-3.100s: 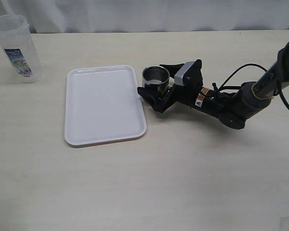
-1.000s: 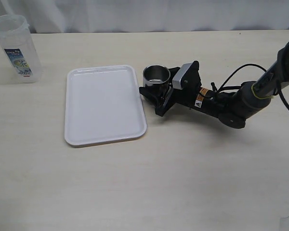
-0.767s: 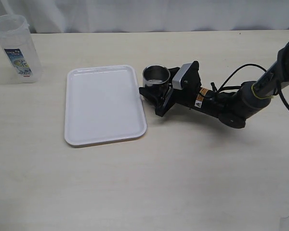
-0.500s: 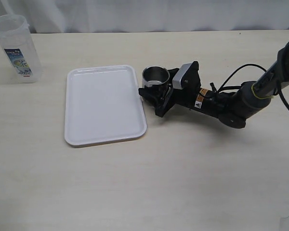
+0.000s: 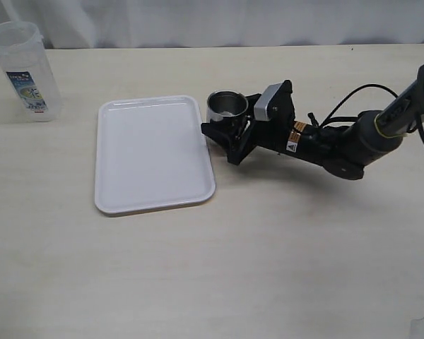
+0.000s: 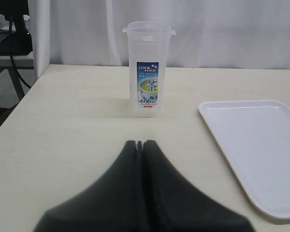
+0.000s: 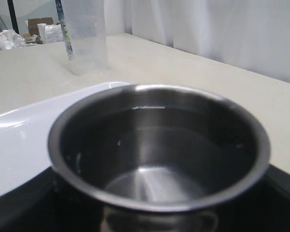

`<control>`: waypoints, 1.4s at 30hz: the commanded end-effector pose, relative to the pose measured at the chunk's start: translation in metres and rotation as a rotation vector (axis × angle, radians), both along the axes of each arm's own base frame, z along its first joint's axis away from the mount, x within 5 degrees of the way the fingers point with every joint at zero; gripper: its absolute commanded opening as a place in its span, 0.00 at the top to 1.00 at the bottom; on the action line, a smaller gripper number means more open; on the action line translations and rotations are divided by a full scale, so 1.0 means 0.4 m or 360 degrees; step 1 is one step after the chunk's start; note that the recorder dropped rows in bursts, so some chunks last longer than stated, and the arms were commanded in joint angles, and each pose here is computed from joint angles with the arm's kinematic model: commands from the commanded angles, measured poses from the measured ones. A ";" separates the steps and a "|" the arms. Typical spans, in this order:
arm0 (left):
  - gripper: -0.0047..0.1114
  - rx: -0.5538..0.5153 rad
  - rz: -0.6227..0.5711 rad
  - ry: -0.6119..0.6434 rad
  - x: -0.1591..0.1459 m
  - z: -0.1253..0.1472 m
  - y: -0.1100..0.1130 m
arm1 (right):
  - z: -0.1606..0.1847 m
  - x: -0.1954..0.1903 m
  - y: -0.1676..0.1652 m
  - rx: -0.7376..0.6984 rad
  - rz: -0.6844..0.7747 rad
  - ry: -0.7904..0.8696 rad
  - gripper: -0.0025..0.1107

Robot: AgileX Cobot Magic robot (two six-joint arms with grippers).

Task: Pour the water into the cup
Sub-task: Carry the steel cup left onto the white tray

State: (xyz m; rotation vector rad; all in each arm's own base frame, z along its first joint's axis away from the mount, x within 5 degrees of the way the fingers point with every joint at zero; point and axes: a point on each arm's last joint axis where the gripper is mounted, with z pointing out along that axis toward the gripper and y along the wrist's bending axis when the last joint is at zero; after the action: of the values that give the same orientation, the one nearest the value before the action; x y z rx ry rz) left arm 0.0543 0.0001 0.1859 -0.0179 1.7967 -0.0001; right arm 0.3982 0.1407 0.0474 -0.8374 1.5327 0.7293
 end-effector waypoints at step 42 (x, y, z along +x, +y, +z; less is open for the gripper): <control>0.96 0.0007 0.0002 -0.0007 0.000 -0.002 0.000 | 0.048 0.011 0.293 -0.0010 0.0360 -0.0043 0.94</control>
State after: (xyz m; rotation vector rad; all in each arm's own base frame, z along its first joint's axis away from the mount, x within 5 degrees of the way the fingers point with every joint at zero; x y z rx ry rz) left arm 0.0542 0.0001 0.1857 -0.0179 1.7991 -0.0002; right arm 0.4009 0.2533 0.0624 -1.0450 1.4686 0.8532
